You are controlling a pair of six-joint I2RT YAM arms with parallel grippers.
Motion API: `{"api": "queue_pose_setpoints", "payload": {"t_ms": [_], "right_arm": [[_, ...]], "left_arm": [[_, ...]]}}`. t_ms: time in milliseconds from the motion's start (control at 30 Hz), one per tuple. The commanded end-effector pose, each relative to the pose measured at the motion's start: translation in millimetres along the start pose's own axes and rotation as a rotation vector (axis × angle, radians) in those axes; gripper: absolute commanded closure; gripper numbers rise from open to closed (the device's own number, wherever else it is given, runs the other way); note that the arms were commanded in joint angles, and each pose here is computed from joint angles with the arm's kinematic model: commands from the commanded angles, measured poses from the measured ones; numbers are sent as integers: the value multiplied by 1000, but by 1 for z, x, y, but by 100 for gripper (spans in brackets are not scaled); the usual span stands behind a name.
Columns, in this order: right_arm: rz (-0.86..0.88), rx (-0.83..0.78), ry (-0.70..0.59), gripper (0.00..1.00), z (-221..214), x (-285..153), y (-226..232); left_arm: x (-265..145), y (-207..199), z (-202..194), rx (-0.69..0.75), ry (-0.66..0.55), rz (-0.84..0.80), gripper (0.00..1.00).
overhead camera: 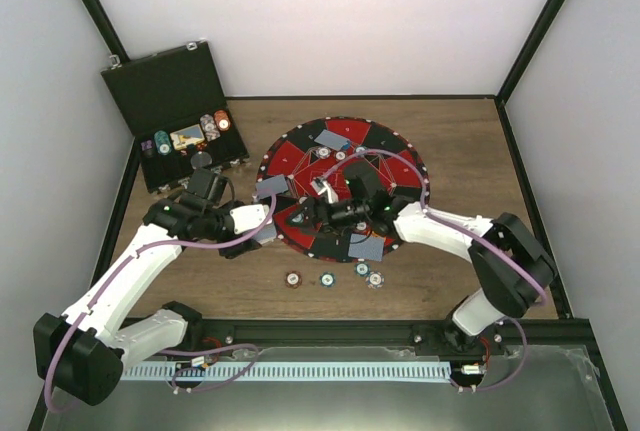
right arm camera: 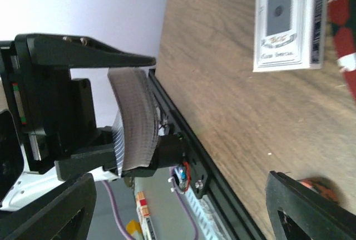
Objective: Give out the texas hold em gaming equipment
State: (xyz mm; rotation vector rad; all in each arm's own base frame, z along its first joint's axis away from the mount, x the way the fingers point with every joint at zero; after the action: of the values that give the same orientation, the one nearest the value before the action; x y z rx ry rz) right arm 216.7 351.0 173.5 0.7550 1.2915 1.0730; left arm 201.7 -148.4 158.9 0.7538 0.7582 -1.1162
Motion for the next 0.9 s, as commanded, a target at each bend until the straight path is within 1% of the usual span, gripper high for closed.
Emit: {"api": "queue_pose_setpoints", "payload": {"t_ms": [0,433,667,867], "right_arm": [[119,-52,52,15,-4,14,34],[169,-59,141,19,-7,58,47],[171,-37,187,23,-3,83,38],[154,-36,214,28,-2,93,28]], "left_arm": [[-3,1,7,11,-31,-5,84],[-3,-1,7,15,-38,-6,84],[-6,-2,8,21,-44,0,84],[-8,-2,8,25,-41,4,84]]}}
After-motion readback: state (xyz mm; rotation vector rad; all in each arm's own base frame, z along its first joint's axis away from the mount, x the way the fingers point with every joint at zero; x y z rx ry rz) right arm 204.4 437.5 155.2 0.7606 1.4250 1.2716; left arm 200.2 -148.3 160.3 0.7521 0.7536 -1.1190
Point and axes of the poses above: each gripper's point midway between its finger pads, its own x axis out along the fingers, its own y axis along the line the jaws close on, z = x × y, the point moved 1 cm from there along -x, back along the fingers, and after that the axes turned 2 degrees about x, right-handed, at the moved point
